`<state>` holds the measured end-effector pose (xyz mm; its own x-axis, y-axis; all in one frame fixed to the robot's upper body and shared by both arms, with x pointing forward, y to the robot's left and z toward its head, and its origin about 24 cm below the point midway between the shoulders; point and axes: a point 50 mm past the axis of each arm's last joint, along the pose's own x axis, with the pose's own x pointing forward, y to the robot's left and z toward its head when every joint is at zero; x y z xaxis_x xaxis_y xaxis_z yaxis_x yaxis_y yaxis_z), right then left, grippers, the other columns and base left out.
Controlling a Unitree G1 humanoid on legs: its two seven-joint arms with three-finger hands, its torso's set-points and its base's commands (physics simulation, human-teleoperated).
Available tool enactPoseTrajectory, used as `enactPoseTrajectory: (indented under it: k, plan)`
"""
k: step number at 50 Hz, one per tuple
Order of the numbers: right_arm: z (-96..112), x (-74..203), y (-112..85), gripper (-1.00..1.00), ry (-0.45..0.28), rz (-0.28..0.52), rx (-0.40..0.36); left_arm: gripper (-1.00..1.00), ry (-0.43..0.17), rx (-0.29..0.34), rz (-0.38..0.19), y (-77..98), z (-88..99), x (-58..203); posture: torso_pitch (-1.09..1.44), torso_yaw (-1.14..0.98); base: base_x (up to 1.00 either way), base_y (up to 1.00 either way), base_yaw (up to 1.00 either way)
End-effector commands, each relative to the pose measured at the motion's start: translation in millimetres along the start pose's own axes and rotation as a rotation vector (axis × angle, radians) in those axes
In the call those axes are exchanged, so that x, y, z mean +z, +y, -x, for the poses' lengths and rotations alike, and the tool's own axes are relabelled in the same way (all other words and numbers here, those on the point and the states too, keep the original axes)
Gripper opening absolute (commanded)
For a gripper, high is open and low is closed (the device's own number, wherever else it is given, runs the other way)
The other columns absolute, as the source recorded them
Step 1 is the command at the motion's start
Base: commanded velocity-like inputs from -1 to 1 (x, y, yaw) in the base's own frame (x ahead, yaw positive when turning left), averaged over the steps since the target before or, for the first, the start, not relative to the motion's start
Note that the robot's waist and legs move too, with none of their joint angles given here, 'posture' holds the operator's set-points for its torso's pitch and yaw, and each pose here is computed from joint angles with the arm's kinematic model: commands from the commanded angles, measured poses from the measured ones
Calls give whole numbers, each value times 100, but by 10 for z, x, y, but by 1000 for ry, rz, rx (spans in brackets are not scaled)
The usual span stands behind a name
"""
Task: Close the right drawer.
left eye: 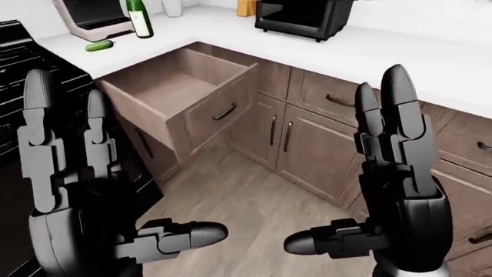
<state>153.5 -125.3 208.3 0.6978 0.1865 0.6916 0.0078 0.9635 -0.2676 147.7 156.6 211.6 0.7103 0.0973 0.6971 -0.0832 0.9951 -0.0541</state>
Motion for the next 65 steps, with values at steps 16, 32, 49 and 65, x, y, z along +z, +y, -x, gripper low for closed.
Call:
enactPoseTrajectory:
  k: [16, 32, 49, 65]
  plan:
    - [-6, 65, 1, 100, -45, -6, -12, 100, -56, -2, 1, 13, -16, 98, 0, 0, 0, 0, -40]
    - [2, 74, -2, 100, -49, -2, -11, 100, -57, -1, -1, 14, -15, 99, 0, 0, 0, 0, -40]
    - [-2, 63, -6, 100, -48, 1, -10, 100, -54, 0, 1, 12, -16, 96, 0, 0, 0, 0, -40]
    - [2, 71, -8, 100, -51, 0, -11, 100, -53, 1, 0, 15, -16, 95, 0, 0, 0, 0, -40]
